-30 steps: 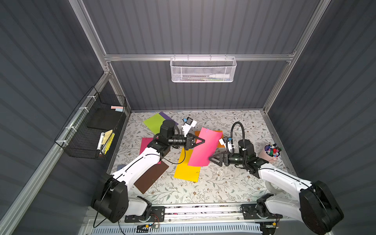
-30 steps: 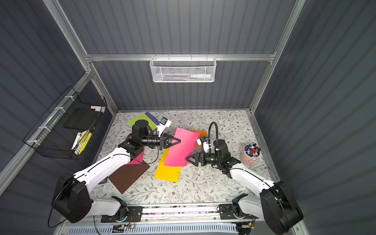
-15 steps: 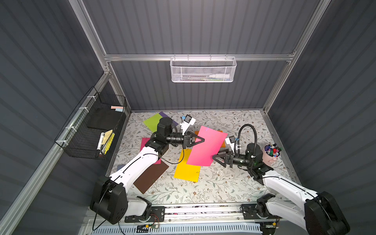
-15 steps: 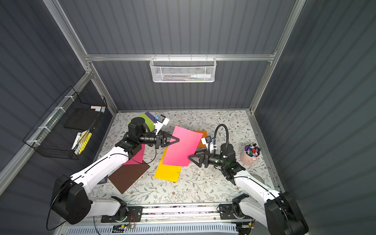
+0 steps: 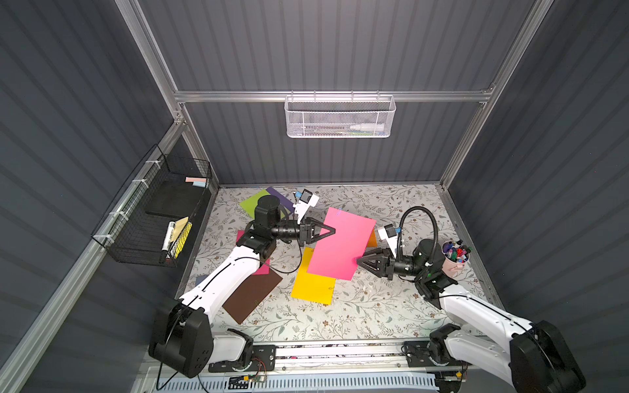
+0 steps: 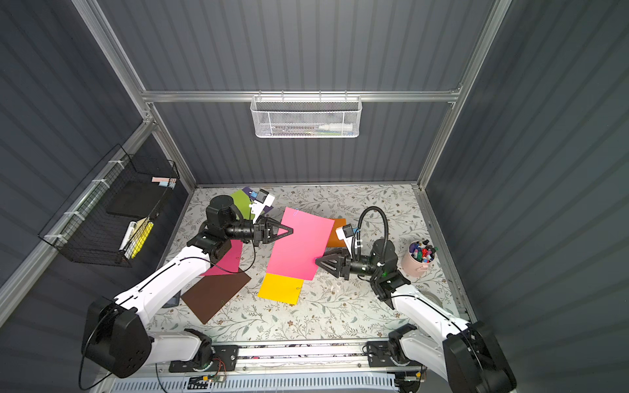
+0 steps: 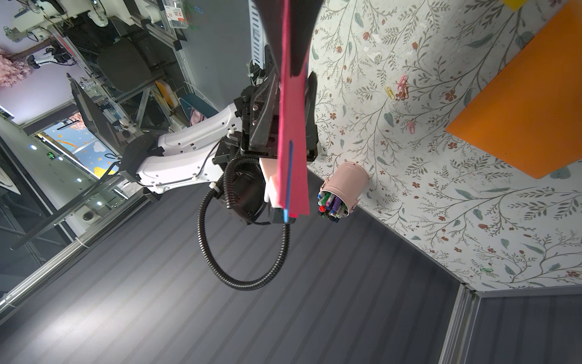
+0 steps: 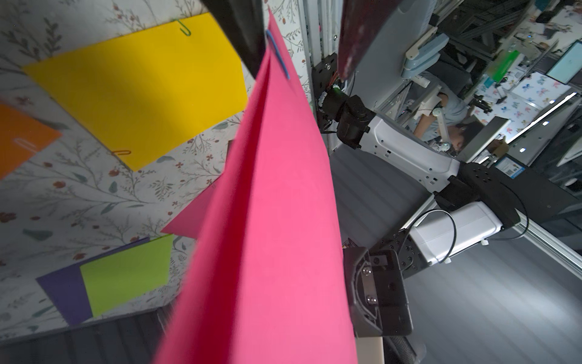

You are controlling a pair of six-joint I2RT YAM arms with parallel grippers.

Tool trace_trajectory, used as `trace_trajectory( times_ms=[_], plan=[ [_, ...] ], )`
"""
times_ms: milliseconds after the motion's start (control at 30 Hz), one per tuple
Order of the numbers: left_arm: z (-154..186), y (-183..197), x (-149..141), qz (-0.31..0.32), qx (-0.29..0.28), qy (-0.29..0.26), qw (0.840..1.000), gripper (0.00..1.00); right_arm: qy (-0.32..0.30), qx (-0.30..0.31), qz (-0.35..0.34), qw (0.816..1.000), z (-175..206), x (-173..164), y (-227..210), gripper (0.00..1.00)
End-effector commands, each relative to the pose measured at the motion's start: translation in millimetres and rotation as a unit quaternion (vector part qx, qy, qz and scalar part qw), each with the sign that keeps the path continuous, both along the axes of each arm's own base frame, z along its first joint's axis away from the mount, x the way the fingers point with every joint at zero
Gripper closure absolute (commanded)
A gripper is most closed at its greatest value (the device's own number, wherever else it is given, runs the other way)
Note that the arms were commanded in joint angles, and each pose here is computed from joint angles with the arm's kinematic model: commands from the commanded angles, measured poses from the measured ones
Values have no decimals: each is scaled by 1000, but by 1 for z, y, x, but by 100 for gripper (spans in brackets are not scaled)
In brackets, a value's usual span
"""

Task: Unclip the paperclips from the documents
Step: Remove the paper clip from the document.

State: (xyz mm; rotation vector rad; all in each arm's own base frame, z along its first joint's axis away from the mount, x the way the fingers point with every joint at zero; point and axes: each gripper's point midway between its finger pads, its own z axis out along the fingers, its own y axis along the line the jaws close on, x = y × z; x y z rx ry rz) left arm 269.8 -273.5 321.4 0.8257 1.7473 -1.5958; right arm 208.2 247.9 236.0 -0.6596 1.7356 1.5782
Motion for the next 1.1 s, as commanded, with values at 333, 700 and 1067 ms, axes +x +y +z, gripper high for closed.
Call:
trace_trajectory(
  times_ms=[333, 700, 1067],
  plan=[
    [4, 7, -6, -3, -6, -8, 1000, 100, -14, 8, 24, 1000, 14, -3, 2, 77],
    [5, 8, -3, 2, -8, -8, 1000, 100, 2, -2, 32, 999, 7, -5, 3, 86],
    [-1, 12, -1, 14, 0, -12, 1000, 100, 17, -11, 29, 999, -1, -3, 3, 95]
  ],
)
